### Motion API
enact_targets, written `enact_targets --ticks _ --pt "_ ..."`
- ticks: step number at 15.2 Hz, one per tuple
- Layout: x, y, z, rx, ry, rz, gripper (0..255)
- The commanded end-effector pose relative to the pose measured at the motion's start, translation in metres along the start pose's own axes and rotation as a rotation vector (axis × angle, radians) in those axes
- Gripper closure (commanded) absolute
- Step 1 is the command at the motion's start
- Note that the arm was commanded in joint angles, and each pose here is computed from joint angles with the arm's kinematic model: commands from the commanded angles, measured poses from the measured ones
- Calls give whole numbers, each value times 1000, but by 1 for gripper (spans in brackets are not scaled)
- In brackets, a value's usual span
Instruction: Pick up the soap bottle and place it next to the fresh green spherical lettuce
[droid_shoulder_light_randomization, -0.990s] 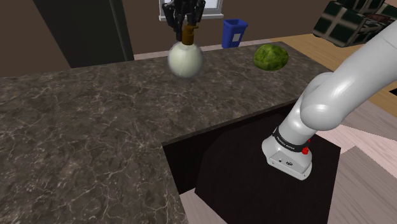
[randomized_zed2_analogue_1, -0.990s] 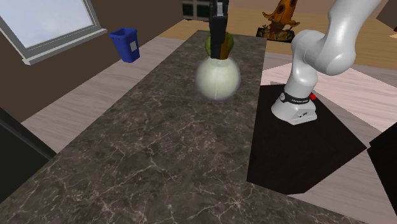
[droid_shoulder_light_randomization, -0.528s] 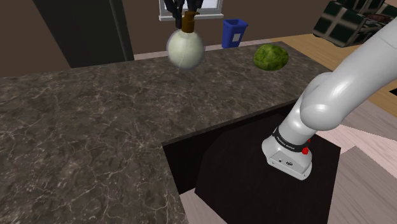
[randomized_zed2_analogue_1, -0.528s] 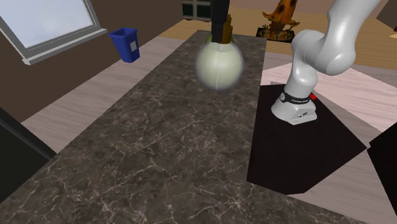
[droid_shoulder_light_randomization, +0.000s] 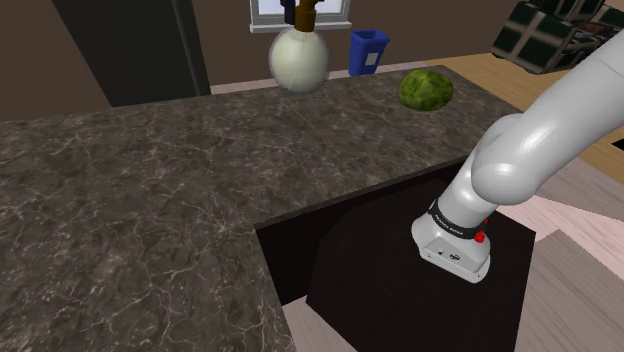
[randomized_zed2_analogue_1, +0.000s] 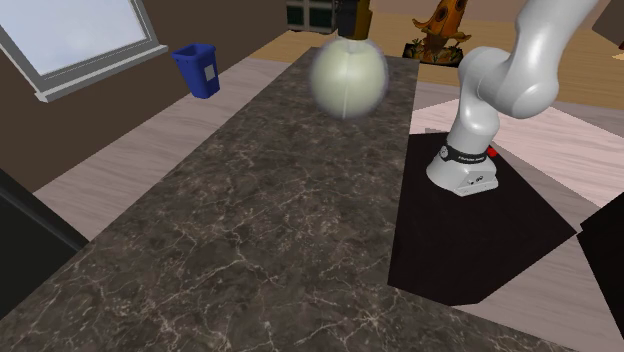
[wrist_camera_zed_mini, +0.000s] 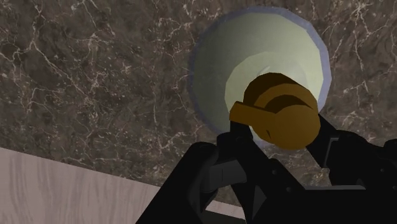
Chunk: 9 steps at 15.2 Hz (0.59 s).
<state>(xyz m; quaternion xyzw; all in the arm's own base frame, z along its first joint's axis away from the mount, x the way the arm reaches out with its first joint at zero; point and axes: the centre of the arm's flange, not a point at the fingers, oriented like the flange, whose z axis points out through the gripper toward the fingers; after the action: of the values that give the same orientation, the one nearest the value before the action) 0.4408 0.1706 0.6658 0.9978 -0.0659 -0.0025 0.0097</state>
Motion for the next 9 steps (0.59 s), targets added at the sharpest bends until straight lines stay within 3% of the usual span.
enact_targets --ticks 1,9 --pt "-7 22 1 0 1 -1 255" --pt "-39 122 2 0 1 -1 255"
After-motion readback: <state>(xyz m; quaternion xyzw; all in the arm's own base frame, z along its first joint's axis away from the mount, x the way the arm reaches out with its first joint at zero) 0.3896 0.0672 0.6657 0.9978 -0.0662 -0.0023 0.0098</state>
